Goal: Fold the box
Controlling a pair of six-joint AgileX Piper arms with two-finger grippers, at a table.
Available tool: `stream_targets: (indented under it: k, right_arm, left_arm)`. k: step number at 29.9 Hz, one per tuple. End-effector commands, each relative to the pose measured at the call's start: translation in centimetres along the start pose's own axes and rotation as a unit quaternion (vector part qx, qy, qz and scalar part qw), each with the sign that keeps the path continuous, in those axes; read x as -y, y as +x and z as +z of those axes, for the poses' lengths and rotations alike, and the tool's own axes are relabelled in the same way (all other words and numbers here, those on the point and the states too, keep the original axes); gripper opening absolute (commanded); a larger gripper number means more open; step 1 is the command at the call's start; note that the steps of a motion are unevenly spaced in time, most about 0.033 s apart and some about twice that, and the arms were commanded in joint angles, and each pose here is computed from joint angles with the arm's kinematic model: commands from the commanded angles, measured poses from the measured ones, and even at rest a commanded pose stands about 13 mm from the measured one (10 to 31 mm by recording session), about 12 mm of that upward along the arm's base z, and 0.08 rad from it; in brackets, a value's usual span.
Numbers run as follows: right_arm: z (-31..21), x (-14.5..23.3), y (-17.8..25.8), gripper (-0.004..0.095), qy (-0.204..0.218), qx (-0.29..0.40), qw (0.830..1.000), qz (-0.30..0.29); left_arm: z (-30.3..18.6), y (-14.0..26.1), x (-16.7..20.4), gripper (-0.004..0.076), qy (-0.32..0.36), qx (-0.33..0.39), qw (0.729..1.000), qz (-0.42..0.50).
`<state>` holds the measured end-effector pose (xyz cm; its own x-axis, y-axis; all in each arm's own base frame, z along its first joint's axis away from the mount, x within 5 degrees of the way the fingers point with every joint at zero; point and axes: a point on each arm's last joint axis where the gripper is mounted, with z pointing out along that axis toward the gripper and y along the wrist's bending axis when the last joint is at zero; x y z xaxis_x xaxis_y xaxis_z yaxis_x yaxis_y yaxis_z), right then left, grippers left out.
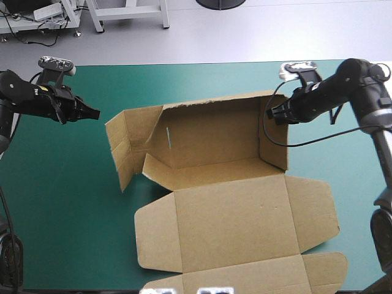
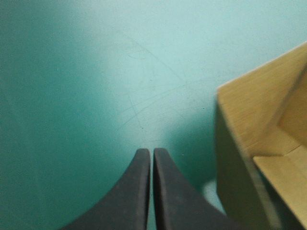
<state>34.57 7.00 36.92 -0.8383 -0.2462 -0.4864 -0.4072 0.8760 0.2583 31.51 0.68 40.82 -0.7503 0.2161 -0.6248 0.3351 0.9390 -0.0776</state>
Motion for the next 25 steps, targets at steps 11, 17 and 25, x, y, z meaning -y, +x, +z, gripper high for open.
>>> stream_targets:
  k: [11,17,25]
  right_arm:
    - [10.0,-1.0,-0.4,-0.0004,-0.015,-0.119,0.992,-0.029]
    - [12.9,0.0,-0.7,-0.0004,-0.007,-0.113,0.993,-0.042]
    - [13.3,0.2,-1.2,0.0126,0.002,-0.083,0.995,-0.046]
  left_arm:
    - [-1.1,-0.8,0.3,0.0017,-0.002,0.035,0.999,0.011]
    - [0.0,-0.7,-0.2,0.0017,-0.002,0.014,1.0,0.01]
    - [1.0,-0.7,-0.6,0.0017,-0.001,0.004,1.0,0.007]
